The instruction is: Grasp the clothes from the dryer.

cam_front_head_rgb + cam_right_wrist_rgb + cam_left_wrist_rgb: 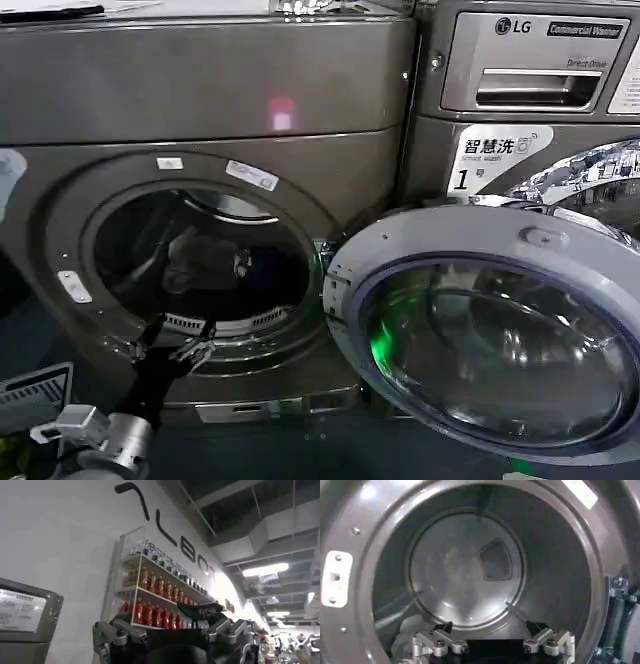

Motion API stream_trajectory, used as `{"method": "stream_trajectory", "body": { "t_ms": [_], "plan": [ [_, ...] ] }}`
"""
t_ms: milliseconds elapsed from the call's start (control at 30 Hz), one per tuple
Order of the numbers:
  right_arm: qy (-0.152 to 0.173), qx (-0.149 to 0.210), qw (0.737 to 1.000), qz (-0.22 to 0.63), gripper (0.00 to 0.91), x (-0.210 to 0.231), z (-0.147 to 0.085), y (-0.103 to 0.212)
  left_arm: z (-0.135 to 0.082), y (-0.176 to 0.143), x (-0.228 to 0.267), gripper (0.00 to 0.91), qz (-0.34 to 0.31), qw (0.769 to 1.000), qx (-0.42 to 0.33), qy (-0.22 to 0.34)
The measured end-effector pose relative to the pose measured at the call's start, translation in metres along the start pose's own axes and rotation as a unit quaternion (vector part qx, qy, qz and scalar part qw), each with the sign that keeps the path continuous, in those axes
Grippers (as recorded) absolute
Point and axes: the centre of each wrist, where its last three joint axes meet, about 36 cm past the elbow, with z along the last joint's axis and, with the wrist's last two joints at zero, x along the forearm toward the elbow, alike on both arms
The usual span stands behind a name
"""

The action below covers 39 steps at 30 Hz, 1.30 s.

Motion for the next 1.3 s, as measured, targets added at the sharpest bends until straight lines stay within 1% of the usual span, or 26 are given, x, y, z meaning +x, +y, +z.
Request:
{"method": "stream_trajectory", "body": {
  "t_ms": [367, 867, 1300],
  "plan": [
    [-0.001, 0.002, 1.000, -0.002, 0.907, 0.0020, -0.0023, 0.0003, -0.0020, -0.0008, 0.0012, 0.907, 0.002, 1.000, -0.001, -0.002],
    [0.001, 0.001, 1.000, -0.003, 0.907, 0.0061, 0.0000, 0.0029, -0.0027, -0.0013, 0.0015, 0.907, 0.003, 1.000, -0.001, -0.003],
    [-0.003, 0.000, 1.000, -0.001, 0.907, 0.0076, -0.0015, 0.0018, -0.0018, 0.0003, -0.0005, 0.907, 0.002, 1.000, -0.001, -0.004]
  ]
}}
